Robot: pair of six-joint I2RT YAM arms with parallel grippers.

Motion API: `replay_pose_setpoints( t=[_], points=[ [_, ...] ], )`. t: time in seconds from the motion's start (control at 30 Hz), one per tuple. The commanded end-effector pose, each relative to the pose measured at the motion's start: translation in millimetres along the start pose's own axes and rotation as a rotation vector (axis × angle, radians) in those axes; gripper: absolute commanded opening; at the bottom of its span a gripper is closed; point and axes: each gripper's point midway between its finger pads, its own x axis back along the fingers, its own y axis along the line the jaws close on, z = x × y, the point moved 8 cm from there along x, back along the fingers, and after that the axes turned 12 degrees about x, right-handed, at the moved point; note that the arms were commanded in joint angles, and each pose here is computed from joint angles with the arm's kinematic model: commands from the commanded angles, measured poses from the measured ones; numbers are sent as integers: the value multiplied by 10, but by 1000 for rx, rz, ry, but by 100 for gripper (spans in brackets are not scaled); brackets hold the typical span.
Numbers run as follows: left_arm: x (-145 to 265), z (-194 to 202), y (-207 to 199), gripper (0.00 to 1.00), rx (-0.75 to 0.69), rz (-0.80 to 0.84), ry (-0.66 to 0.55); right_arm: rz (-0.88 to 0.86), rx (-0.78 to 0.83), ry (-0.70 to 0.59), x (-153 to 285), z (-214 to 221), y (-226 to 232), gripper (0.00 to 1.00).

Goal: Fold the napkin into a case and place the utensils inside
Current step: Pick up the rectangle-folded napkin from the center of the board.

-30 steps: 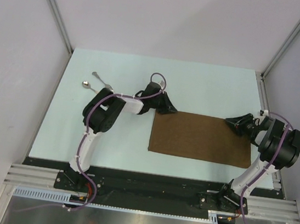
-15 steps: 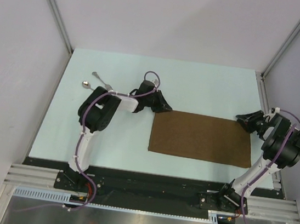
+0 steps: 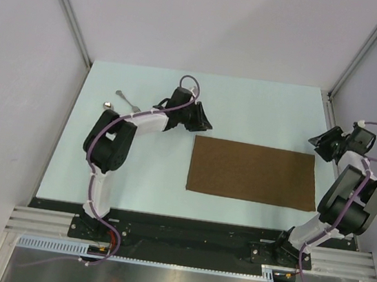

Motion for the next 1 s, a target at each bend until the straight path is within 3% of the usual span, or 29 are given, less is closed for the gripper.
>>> replay_pose_setpoints(
  t=[0.0,0.13,0.37,0.47,0.57,0.73,0.97],
  points=[
    [165,-34,-37,33,-16,8,-15,27,58,11,196,69,32,53],
    [55,2,142,29,30,-11,22,-81,23,32,118,140,17,54],
    [8,-112,595,29,41,-263,28,-41,21,76,-64,240,-216,53],
    [16,-198,572,28,20,-337,27,3,43,88,-96,238,-304,55],
    [133,-203,407,30,-12,-322,1,54,72,81,-51,158,-301,56],
    [415,-126,-27,43,-93,-262,-44,267,148,84,255,4,-196,60],
    [850,306,-478,45,-174,-111,-46,460,261,248,485,387,-297,67]
  ],
)
